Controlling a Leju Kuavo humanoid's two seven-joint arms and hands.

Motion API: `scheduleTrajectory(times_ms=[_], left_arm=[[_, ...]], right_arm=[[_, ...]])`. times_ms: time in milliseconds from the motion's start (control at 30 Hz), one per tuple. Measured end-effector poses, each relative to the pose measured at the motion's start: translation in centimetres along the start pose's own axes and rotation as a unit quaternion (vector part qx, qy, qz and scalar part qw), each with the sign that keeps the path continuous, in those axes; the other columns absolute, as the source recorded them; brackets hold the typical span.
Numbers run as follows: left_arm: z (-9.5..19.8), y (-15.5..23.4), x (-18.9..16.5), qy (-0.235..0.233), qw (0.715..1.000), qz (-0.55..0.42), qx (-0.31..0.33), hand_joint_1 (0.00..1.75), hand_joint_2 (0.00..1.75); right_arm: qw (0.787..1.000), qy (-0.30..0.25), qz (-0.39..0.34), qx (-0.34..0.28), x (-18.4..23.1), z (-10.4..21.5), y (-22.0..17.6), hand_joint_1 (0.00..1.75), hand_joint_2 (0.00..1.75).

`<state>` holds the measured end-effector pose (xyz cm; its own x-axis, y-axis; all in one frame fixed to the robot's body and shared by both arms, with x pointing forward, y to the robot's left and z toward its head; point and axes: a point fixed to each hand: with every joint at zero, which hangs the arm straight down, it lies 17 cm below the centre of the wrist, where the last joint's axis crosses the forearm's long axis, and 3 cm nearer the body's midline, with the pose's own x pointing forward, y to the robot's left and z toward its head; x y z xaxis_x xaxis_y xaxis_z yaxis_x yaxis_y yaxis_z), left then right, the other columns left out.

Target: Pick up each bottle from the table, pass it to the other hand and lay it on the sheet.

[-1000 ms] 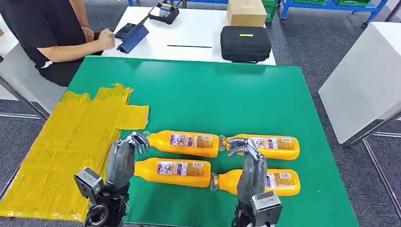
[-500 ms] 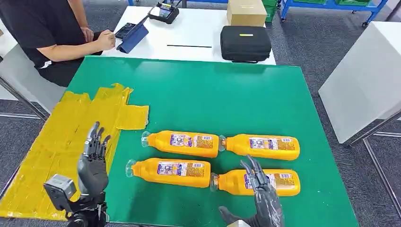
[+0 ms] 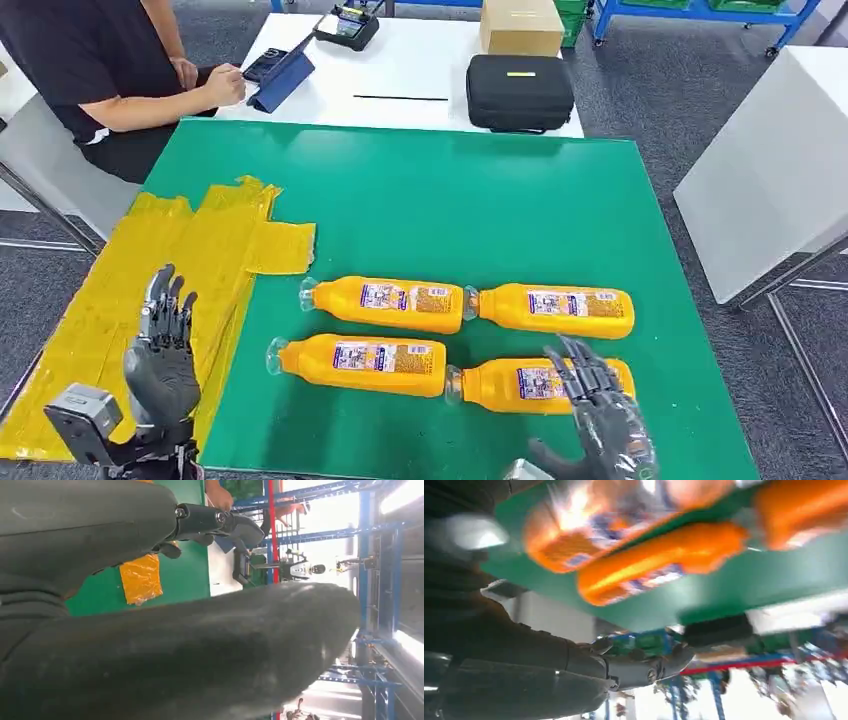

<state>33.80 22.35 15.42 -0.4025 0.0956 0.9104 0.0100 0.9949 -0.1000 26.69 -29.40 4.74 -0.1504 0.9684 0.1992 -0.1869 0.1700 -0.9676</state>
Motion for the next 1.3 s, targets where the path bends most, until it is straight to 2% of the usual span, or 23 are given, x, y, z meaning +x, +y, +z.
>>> scheduleTrajectory(times_ms=[133,367,533,667,1000,1300], left_arm=[[0.3,0.7,0.0,-0.001,1.0,0.002,0.009,0.0,0.0],[0.6,1.5,0.0,0.0,1.0,0.005,0.025,0.0,0.0],[1.1,2.4,-0.3,0.005,0.999,0.008,0.039,0.0,0.0],[1.4,3.0,-0.4,0.009,0.999,0.008,0.047,0.0,0.0],[1.6,3.7,-0.5,0.011,0.998,0.004,0.055,0.0,0.0],[1.8,3.9,-0.3,0.008,0.998,0.001,0.06,0.0,0.0]], right_arm=[[0.999,0.042,0.006,0.026,-5.3,2.7,0.5,0.0,1.75],[0.994,0.089,0.003,0.061,-10.1,4.7,1.1,0.0,1.75],[0.991,0.095,-0.002,0.089,-12.7,5.1,2.1,0.0,1.75],[0.991,0.098,0.007,0.093,-14.3,4.2,2.1,0.0,1.75],[0.99,0.098,0.022,0.102,-15.6,3.4,2.6,0.0,1.75],[0.994,0.059,0.035,0.083,-14.2,-0.1,2.5,0.0,1.75]])
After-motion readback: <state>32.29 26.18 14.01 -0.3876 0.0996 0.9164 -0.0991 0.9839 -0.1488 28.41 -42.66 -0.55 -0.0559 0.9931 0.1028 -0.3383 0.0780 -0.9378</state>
